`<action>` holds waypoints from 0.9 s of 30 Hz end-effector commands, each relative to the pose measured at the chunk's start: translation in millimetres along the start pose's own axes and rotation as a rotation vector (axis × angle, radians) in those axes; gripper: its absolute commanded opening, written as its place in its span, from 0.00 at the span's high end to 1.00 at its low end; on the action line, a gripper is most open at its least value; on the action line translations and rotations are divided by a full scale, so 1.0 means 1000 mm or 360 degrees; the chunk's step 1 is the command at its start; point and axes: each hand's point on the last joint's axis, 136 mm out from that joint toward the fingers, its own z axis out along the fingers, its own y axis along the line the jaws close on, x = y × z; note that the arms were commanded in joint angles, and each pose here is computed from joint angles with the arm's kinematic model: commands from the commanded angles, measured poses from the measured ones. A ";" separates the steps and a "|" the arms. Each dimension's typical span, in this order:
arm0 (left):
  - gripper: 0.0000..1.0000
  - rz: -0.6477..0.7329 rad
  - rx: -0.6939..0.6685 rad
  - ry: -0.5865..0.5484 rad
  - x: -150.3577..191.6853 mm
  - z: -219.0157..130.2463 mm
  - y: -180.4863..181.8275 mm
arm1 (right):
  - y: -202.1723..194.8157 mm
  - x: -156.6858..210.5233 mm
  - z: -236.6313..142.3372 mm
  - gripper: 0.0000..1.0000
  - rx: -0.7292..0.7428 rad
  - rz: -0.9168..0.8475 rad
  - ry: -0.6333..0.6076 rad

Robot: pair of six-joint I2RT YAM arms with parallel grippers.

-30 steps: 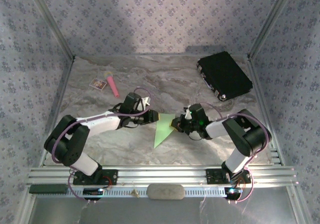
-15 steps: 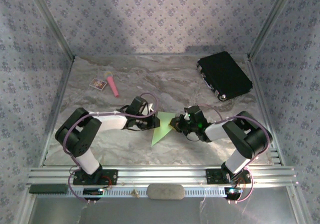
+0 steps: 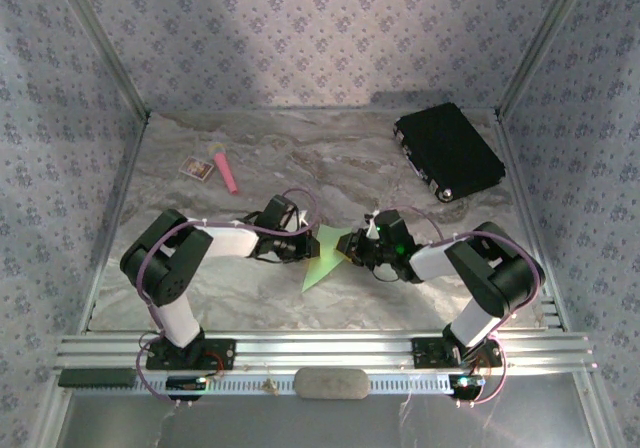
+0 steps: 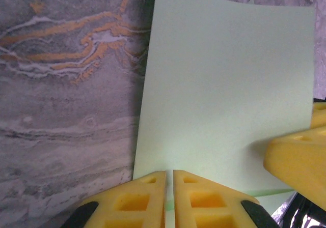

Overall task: Fold a paper plane with a square sheet of paper (pick it up from the middle)
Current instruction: Fold the wing for the fifth time at the center of the table.

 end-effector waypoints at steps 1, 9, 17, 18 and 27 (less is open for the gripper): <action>0.88 0.0031 -0.0055 0.0038 0.002 0.006 0.009 | 0.006 -0.007 0.002 0.80 -0.0018 -0.0090 0.0017; 0.87 0.0028 -0.0053 0.0031 0.001 0.005 0.010 | -0.005 -0.015 0.001 0.85 0.0004 -0.0041 0.0021; 0.75 0.0132 0.0032 -0.0041 -0.009 -0.007 -0.012 | -0.015 -0.014 0.002 0.97 0.0037 0.0012 0.0012; 0.74 0.0153 0.0029 -0.0063 -0.012 -0.012 -0.015 | -0.015 -0.016 0.002 0.98 0.0036 0.0019 0.0001; 0.53 0.0329 -0.0002 -0.0294 -0.015 -0.050 -0.031 | -0.013 -0.020 -0.002 1.00 0.0013 0.0088 -0.0080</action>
